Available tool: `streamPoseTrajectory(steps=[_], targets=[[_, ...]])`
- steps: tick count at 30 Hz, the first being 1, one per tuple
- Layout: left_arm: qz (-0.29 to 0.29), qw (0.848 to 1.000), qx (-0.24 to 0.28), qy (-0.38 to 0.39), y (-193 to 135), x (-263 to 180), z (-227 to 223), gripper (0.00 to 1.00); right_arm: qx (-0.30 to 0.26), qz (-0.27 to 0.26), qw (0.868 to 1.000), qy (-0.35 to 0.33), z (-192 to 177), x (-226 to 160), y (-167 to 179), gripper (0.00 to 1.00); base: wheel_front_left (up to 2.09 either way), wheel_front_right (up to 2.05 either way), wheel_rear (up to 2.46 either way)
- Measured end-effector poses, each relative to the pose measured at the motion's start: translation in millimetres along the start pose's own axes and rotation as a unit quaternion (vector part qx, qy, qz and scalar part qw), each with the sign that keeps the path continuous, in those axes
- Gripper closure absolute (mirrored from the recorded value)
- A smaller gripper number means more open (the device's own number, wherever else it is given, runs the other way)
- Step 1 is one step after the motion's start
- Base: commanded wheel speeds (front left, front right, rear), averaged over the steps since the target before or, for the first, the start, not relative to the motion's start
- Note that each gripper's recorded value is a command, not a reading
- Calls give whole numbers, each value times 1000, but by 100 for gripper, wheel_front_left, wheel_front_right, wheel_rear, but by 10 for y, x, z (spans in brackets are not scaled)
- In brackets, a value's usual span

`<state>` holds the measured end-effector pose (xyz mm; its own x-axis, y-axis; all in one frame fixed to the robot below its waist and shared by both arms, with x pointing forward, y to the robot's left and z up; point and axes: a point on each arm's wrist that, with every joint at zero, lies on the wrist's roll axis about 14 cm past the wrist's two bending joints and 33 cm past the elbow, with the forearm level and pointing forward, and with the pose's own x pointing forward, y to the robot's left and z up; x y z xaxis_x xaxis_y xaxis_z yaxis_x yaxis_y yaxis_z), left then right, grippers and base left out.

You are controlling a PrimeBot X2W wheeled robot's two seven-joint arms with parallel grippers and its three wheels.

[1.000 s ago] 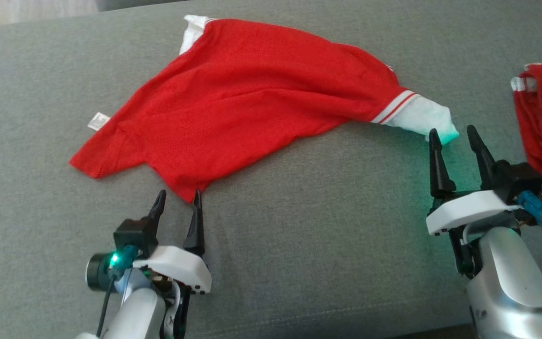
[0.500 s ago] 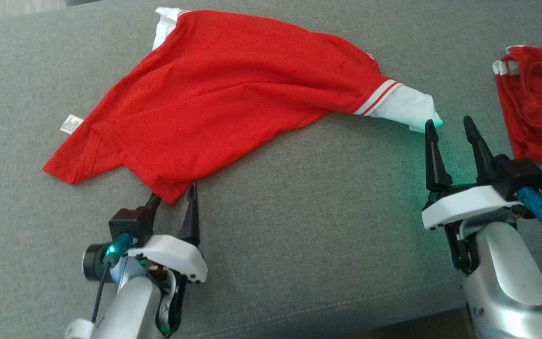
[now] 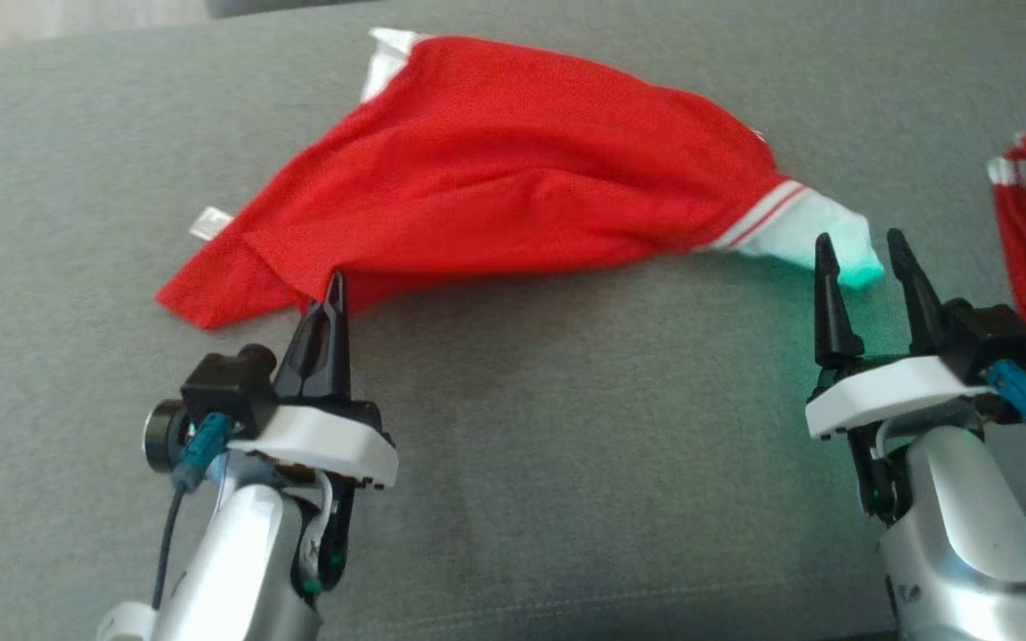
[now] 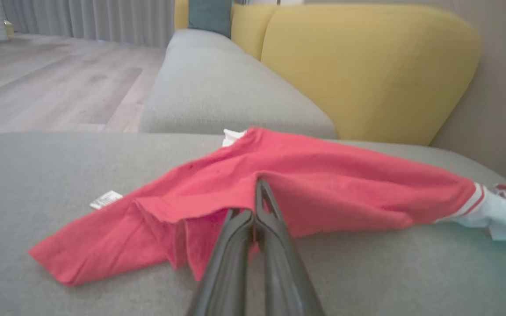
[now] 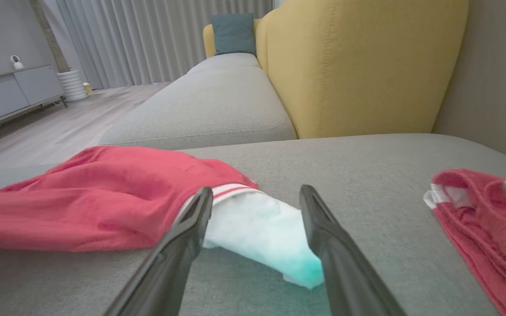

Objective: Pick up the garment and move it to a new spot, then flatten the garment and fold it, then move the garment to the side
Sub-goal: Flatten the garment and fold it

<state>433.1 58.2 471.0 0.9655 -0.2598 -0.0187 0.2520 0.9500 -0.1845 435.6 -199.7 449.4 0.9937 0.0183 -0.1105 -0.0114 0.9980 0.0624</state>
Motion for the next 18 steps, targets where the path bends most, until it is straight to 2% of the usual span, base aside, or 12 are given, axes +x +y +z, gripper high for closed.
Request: streamPoseTrajectory(steps=[6, 13, 14, 16, 17, 18], targets=[[37, 998, 9, -51, 205, -177, 372, 100, 9, 30, 1000, -3, 25, 0, 243, 0, 0, 0, 0], [96, 995, 14, -26, 538, -459, 215, 100, 12, 54, 998, -3, 28, 6, 430, 0, 0, 0, 0], [101, 995, 14, -19, 567, -465, 171, 96, 12, 55, 998, -1, 13, 6, 437, 0, 0, 0, 0], [103, 994, 14, -13, 586, -463, 130, 71, 13, 56, 998, 1, -1, 5, 438, 0, 0, 0, 0], [105, 994, 14, -7, 601, -461, 88, 68, 13, 55, 998, 3, -18, 4, 434, 0, 0, 0, 0], [106, 994, 14, -1, 610, -457, 49, 81, 13, 53, 998, 5, -34, 2, 419, 0, 0, 0, 0]])
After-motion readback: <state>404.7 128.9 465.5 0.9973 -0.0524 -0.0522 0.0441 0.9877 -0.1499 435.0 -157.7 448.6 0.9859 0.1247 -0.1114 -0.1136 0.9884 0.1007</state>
